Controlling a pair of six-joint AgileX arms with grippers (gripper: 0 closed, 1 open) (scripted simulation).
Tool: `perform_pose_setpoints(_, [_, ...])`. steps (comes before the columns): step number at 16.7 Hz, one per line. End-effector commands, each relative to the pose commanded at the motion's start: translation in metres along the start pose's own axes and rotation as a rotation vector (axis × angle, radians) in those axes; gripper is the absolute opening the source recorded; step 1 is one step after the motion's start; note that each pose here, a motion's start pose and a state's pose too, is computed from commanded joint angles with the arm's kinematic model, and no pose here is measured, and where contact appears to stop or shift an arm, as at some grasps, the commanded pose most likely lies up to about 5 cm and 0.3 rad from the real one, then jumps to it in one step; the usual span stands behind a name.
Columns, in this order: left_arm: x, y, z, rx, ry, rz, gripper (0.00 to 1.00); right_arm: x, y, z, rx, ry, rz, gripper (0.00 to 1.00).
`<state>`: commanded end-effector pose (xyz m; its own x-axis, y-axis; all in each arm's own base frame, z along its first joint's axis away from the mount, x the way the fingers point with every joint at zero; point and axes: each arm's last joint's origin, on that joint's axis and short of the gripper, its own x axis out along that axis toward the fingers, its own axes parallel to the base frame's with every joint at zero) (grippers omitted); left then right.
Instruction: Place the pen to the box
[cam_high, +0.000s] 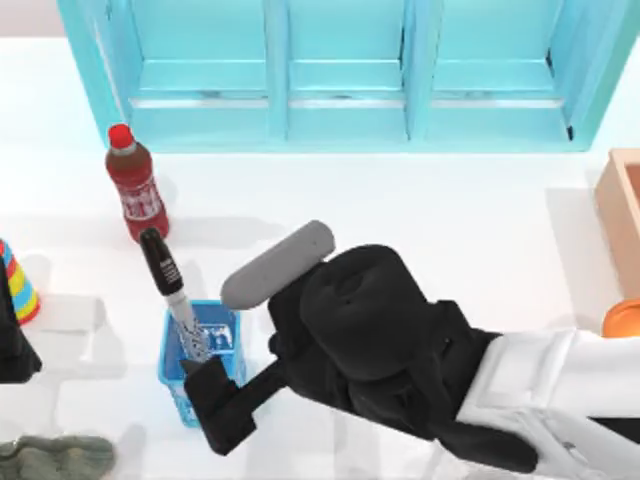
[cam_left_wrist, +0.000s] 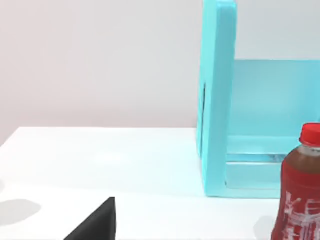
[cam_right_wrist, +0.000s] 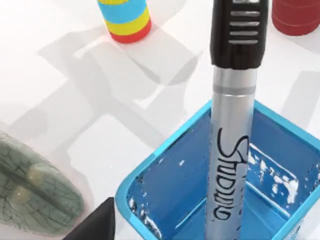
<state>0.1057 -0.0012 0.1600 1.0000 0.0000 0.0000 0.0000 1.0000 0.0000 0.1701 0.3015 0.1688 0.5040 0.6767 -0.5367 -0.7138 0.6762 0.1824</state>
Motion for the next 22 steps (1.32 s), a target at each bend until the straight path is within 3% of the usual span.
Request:
perform_pose_setpoints(8, [0.000,0.000,0.000,0.000,0.000,0.000,1.00,0.086,0.001,-0.002,-0.001,0.011,-0.003,1.00])
perform_pose_setpoints(14, [0.000,0.000,0.000,0.000,0.000,0.000,1.00,0.097,0.001,-0.002,-0.001,0.003,0.000,1.00])
perform_pose_setpoints(22, [0.000,0.000,0.000,0.000,0.000,0.000,1.00,0.097,0.001,-0.002,-0.001,0.003,0.000,0.40])
